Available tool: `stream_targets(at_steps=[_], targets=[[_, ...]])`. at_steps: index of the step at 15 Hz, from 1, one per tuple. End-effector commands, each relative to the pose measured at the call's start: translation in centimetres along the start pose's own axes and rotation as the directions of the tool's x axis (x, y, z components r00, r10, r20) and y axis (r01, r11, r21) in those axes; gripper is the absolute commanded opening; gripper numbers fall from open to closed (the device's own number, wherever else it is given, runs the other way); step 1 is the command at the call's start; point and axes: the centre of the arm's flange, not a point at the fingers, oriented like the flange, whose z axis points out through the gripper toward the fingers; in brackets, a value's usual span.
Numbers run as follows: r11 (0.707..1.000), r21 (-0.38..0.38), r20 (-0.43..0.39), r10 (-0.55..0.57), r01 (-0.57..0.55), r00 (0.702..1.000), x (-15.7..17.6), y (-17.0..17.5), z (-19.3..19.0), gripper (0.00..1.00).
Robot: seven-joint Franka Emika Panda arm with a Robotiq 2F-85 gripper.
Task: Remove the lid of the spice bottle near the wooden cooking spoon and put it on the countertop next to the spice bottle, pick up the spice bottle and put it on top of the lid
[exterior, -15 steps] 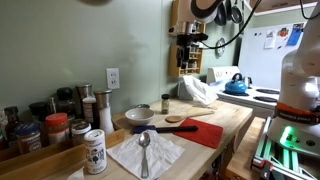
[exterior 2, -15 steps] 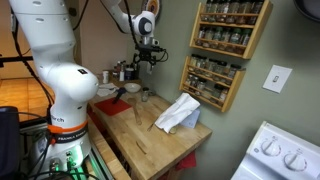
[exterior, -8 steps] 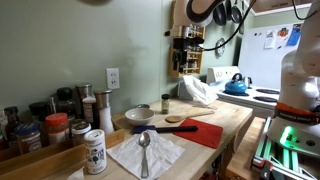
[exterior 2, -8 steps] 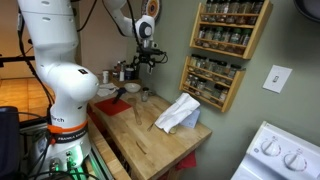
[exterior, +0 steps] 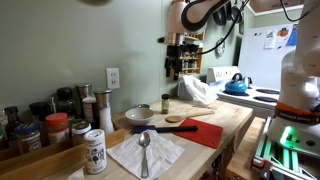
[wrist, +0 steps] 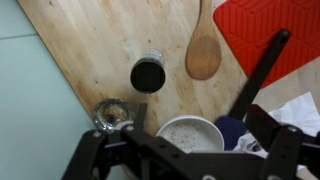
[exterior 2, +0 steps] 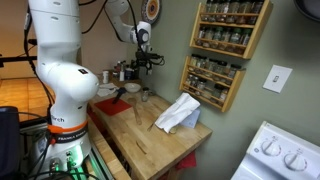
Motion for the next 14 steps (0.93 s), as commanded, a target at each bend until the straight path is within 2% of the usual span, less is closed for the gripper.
stream_targets(at_steps=[1, 14], targets=[[0.998, 0.012, 0.011, -0.055, 0.054, 0.998, 1.5, 0.5, 3.0, 1.00], [0.995, -0.008, 0.050, -0.095, 0.096, 0.994, 2.6, 3.8, 9.3, 1.00]])
